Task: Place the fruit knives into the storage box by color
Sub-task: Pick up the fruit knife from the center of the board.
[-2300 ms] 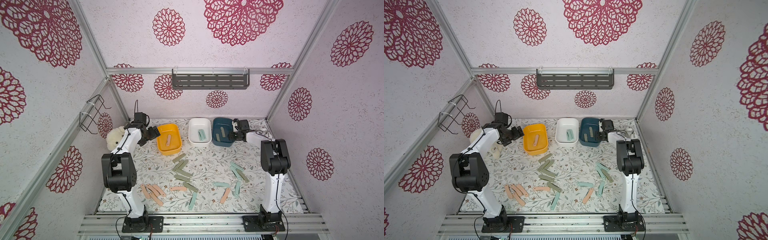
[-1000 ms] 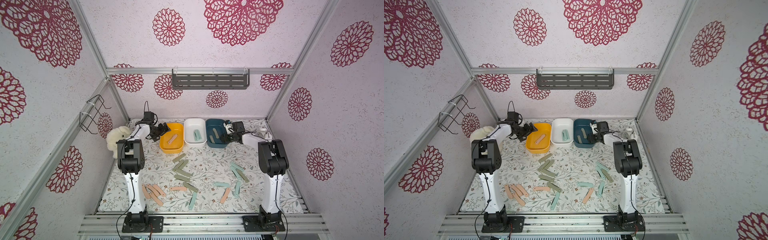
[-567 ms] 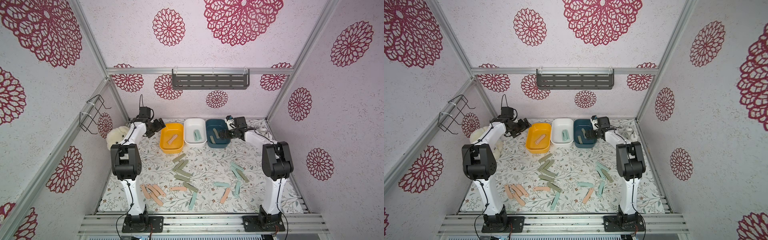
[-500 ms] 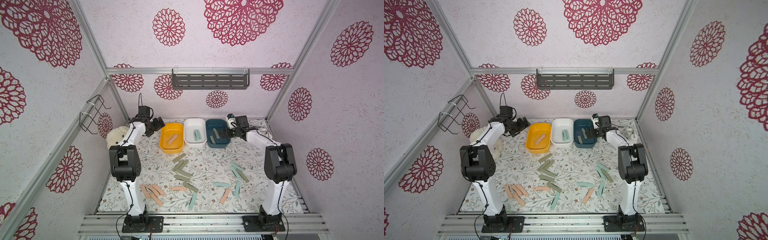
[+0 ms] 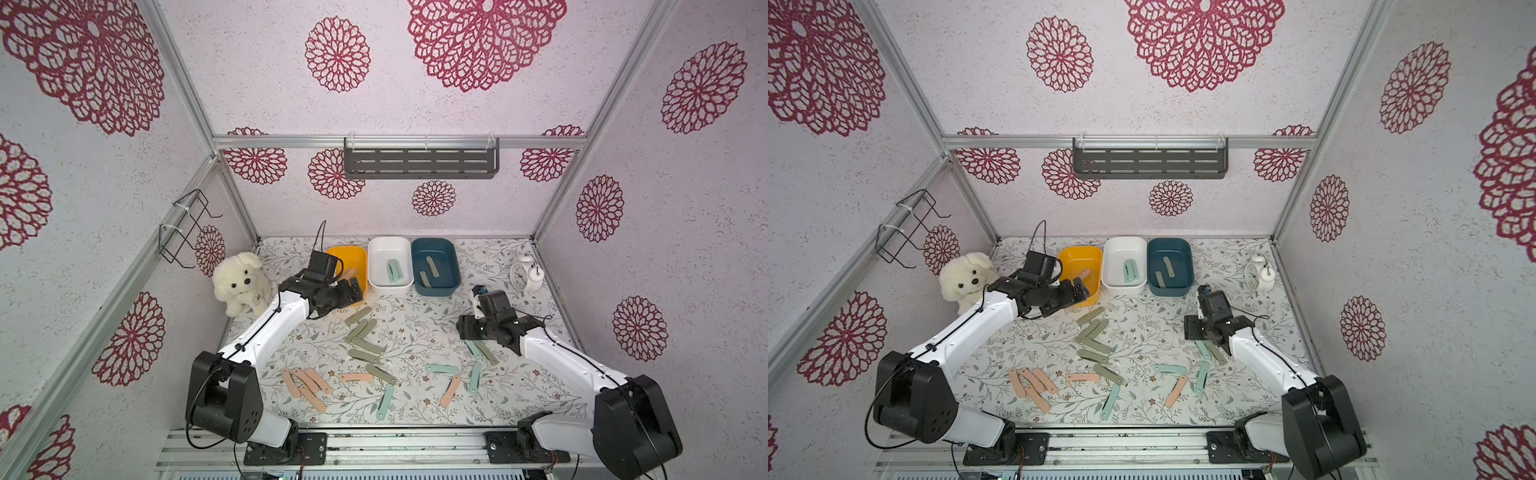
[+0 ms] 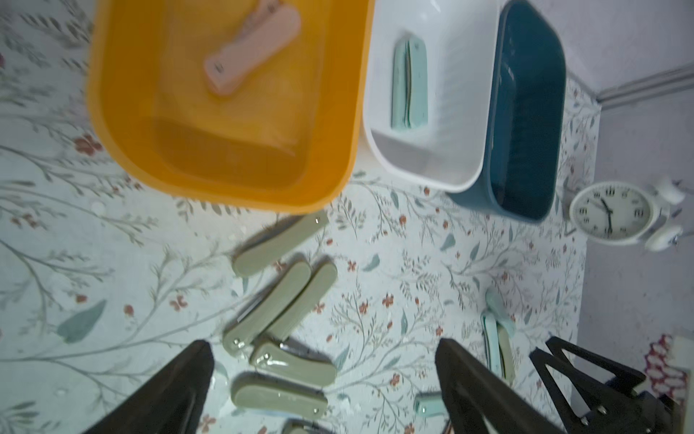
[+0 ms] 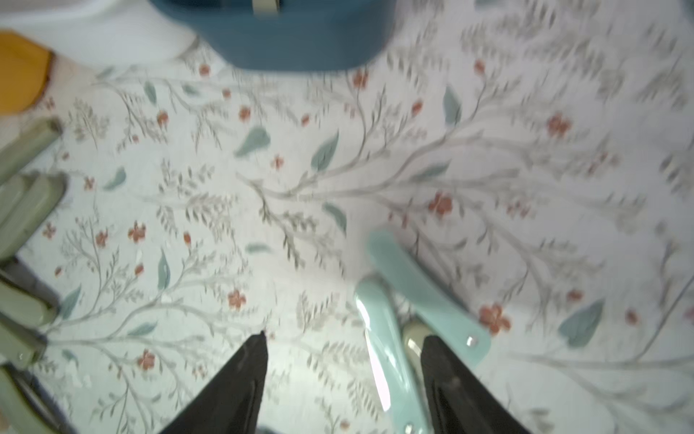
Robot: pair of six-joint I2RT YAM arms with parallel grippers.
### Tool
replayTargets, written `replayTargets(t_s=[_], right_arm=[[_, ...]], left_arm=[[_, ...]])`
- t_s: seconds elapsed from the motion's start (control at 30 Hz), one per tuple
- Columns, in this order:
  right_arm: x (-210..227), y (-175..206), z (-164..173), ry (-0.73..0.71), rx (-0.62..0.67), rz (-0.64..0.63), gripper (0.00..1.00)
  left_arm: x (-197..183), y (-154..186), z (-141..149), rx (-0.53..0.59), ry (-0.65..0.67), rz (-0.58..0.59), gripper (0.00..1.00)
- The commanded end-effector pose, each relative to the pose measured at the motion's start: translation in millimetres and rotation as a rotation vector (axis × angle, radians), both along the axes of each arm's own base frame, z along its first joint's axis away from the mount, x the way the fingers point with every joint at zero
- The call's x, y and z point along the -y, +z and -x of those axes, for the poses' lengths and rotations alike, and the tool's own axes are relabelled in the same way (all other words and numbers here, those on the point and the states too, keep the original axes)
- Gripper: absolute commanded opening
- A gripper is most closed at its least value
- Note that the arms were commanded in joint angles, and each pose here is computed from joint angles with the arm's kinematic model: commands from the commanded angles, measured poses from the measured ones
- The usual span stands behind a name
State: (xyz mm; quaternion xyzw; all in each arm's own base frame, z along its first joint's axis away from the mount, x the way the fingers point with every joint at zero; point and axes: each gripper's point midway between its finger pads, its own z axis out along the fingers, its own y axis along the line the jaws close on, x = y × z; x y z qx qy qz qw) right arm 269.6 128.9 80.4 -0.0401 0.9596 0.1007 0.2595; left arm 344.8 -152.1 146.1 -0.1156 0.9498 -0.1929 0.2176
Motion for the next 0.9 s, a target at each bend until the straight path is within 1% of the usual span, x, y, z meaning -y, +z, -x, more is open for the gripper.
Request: replayTargets(t_s=[0.0, 0.03, 0.1, 0.2, 0.3, 0.43, 0.5, 0.6, 0.7, 0.87], right_arm=[[0, -5, 38, -0.099, -0.041, -0.002, 0.68], [-3, -2, 41, -0.098, -0.020, 0.013, 0.69], [2, -7, 44, -0.160, -0.026, 0.012, 0.69], [8, -8, 40, -0.224, 0.020, -0.040, 0.68], [35, 0, 31, -0.338, 0.091, -0.045, 0.67], [73, -1, 19, -0.467, 0.133, -0.116, 0.65], [82, -5, 13, -0.488, 0.131, -0.135, 0.66], [86, -20, 7, -0.486, 0.089, -0.153, 0.66], [87, -31, 9, -0.480, 0.044, -0.137, 0.66], [95, -39, 16, -0.496, 0.036, -0.100, 0.65]], left_arm=[[12, -6, 20, -0.018, -0.001, 0.013, 0.97], [15, -7, 24, -0.020, -0.007, 0.014, 0.97], [21, -10, 31, -0.024, -0.016, 0.017, 0.97], [28, -13, 34, -0.024, -0.026, 0.029, 0.97], [34, -9, 34, -0.019, -0.047, 0.028, 0.97], [37, -8, 31, -0.015, -0.067, 0.016, 0.97], [38, -9, 29, -0.019, -0.078, 0.011, 0.97], [41, -10, 26, -0.021, -0.092, 0.010, 0.97], [45, -9, 23, -0.017, -0.104, 0.016, 0.97], [51, -5, 15, -0.003, -0.121, 0.025, 0.97]])
